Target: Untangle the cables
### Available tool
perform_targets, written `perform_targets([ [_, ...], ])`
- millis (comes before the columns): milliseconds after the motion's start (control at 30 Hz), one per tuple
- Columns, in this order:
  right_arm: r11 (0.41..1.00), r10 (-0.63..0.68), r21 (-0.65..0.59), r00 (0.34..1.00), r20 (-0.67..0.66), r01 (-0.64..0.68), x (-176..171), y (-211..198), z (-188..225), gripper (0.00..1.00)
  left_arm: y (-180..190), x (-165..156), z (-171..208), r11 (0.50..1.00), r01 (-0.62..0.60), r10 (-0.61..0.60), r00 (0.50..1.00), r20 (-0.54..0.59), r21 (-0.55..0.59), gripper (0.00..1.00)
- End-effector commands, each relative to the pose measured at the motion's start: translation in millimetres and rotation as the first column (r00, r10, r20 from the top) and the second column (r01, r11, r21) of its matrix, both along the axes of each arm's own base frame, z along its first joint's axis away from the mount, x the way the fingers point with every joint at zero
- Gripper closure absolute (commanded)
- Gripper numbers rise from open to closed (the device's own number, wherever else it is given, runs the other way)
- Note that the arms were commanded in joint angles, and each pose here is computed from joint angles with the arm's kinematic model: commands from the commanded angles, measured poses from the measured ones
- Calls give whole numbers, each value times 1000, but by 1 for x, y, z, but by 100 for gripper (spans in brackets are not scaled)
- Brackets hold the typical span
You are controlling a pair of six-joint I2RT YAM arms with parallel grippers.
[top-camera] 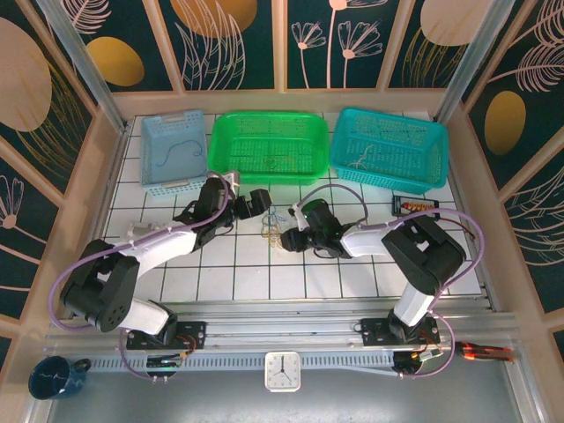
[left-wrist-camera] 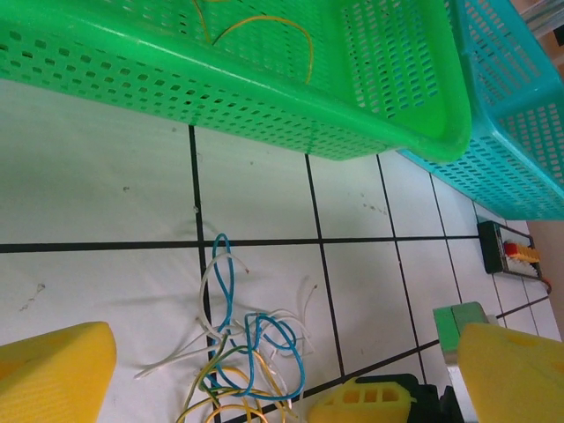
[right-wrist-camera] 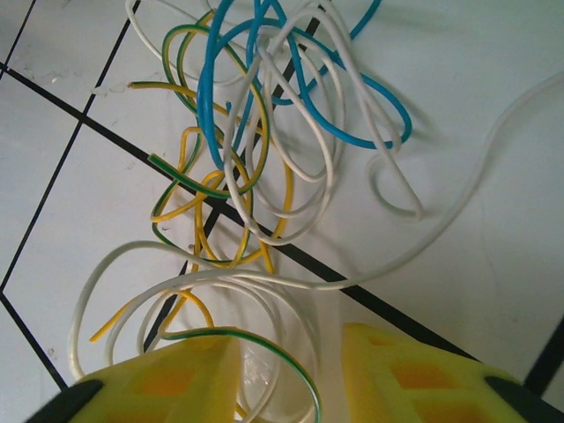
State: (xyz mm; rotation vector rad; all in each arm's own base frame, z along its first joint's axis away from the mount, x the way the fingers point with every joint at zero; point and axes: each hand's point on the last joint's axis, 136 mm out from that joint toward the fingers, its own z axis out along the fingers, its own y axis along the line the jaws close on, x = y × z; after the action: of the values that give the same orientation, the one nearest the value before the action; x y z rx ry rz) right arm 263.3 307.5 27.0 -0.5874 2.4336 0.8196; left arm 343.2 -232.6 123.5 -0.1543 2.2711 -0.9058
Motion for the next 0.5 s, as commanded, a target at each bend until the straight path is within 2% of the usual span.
perform_targets([
  [0,1000,21,18,999,41,-21,6,11,9,71,-4,-1,9,999,7,-6,1000,23,-45,1],
  [267,1000,20,6,998,51,-21,-5,2,28,98,-4,-2,7,999,17,-16,1000,25,-33,1],
  [467,1000,-5,-4,995,98,5,-9,-11,55,100,-8,-2,4,999,44,-44,999,22,-22,1],
])
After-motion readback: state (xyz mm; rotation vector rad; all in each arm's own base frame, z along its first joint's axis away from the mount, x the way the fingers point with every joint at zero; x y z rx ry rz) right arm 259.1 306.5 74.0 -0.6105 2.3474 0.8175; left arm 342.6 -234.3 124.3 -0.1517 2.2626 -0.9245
